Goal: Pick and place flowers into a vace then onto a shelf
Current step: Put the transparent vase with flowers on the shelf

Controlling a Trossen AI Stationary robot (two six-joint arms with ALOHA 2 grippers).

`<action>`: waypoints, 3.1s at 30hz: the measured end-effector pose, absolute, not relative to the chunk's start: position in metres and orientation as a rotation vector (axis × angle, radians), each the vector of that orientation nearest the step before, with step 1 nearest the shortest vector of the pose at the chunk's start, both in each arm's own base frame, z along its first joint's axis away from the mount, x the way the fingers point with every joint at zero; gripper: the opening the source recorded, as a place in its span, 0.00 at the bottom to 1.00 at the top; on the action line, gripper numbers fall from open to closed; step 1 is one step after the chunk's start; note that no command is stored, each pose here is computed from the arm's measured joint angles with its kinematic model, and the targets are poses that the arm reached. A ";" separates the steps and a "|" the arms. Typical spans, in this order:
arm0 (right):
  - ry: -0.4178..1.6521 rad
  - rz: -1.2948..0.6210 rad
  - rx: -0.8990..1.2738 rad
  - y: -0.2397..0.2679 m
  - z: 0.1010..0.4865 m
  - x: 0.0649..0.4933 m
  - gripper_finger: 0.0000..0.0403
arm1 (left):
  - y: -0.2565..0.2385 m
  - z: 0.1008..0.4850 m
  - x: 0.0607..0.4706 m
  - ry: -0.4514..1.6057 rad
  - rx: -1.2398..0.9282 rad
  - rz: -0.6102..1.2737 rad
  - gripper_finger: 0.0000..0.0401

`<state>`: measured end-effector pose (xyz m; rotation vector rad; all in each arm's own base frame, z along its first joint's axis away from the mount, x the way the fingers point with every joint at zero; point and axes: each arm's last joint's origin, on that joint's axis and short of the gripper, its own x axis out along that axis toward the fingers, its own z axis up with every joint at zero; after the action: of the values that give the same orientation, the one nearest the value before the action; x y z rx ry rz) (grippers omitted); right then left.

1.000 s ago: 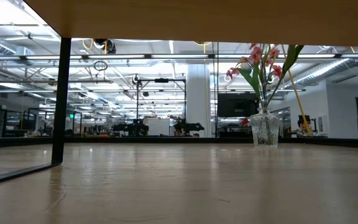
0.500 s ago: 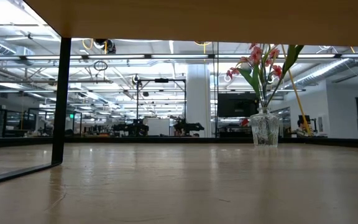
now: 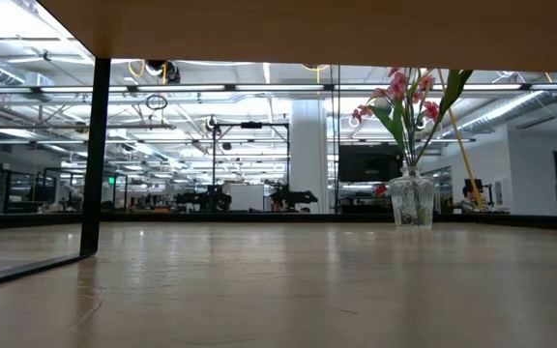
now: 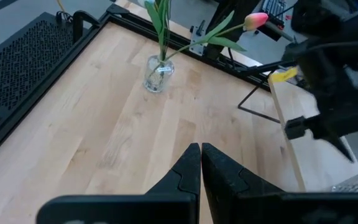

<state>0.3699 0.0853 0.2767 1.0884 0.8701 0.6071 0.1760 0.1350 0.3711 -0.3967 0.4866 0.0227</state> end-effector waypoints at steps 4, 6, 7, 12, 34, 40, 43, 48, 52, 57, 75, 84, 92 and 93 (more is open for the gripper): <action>0.882 0.534 1.036 0.083 0.285 0.356 0.44 | 0.135 0.371 0.176 0.486 -0.390 0.022 0.05; 0.899 0.453 1.000 0.078 0.287 0.348 0.44 | 0.135 0.371 0.176 0.486 -0.383 0.021 0.05; 0.905 0.409 0.983 0.075 0.288 0.344 0.44 | 0.135 0.371 0.176 0.486 -0.379 0.020 0.05; 0.932 0.180 0.890 0.055 0.298 0.317 0.43 | 0.136 0.372 0.176 0.480 -0.364 0.026 0.05; -0.058 0.063 1.409 0.006 0.222 0.167 0.42 | 0.147 0.378 0.178 0.434 -0.314 0.267 0.05; -0.072 0.077 1.453 0.005 0.198 0.153 0.42 | 0.149 0.378 0.177 0.444 -0.300 0.338 0.05; -0.027 0.097 1.479 0.006 0.191 0.151 0.42 | 0.149 0.378 0.177 0.446 -0.307 0.368 0.05; 0.017 0.068 1.515 0.006 0.179 0.148 0.42 | 0.150 0.378 0.177 0.444 -0.326 0.396 0.05; -0.095 0.107 1.518 0.003 0.188 0.147 0.42 | 0.153 0.375 0.179 0.453 -0.352 0.446 0.05; -0.410 0.152 1.380 -0.006 0.212 0.141 0.42 | 0.157 0.371 0.181 0.464 -0.380 0.476 0.05; -0.822 -0.541 0.900 -0.024 0.233 0.121 0.31 | 0.177 0.350 0.196 0.579 -0.240 0.435 0.05; -0.719 -0.176 1.071 -0.016 0.232 0.127 0.26 | 0.182 0.343 0.203 0.602 -0.202 0.387 0.05; -0.256 -0.158 1.516 -0.006 0.192 0.142 0.20 | 0.188 0.336 0.207 0.632 -0.185 0.370 0.05; -0.201 -0.186 1.552 -0.005 0.186 0.143 0.19 | 0.188 0.335 0.208 0.635 -0.186 0.369 0.05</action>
<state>0.1425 -0.0053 0.1861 1.5525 -0.2011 -0.1855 0.2076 0.1883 0.3346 -0.1860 0.6348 0.3691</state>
